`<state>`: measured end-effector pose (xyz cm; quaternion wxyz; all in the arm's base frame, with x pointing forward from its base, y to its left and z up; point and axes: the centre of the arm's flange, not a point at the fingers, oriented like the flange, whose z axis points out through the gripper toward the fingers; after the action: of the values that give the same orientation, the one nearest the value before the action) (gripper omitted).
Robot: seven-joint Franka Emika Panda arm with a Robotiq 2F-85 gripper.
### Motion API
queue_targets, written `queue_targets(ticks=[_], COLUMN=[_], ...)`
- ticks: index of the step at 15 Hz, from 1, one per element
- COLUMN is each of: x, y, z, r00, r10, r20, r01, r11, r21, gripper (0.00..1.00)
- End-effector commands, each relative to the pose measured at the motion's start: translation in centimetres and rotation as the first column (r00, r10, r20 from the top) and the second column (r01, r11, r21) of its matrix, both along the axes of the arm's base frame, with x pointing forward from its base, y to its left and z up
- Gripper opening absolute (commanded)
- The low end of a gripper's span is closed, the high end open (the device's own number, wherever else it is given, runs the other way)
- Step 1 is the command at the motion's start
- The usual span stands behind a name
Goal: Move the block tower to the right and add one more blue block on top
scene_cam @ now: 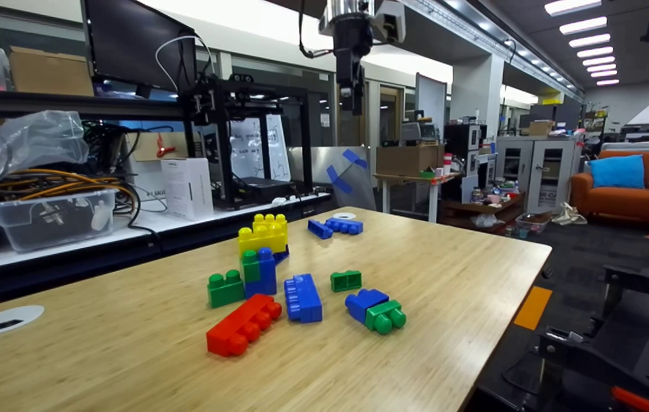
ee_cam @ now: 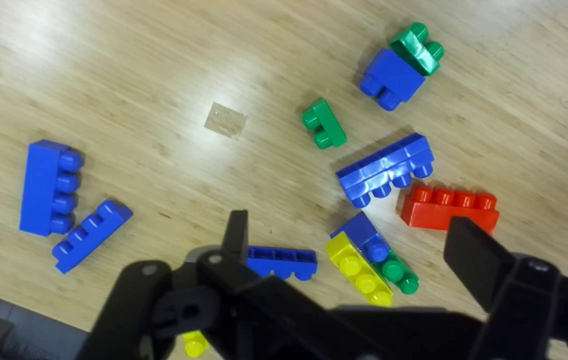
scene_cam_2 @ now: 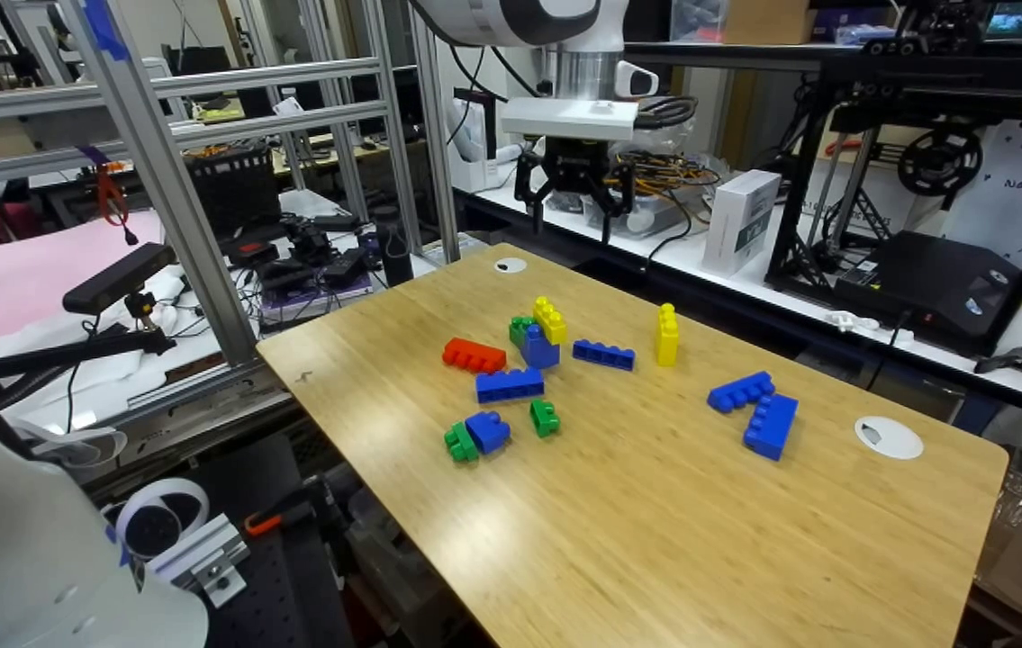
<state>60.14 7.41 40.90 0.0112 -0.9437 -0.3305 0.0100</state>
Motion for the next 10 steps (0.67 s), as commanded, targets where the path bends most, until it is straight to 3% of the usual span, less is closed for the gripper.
queue_targets(ticks=[1,6,7,10], x=[3.4,4.4,3.5,3.5], y=[1.4,4.4,4.4,4.7], z=[-0.5,-1.9,-1.9,-2.0], r00=[0.993,0.972,0.982,0.981], r10=[0.116,0.235,0.189,0.192], r20=[-0.014,-0.017,0.006,0.005], r01=[-0.115,-0.234,-0.189,-0.192], r11=[0.993,0.972,0.982,0.981], r21=[0.009,0.032,0.028,0.03], gripper=[1.0,1.0,1.0,1.0])
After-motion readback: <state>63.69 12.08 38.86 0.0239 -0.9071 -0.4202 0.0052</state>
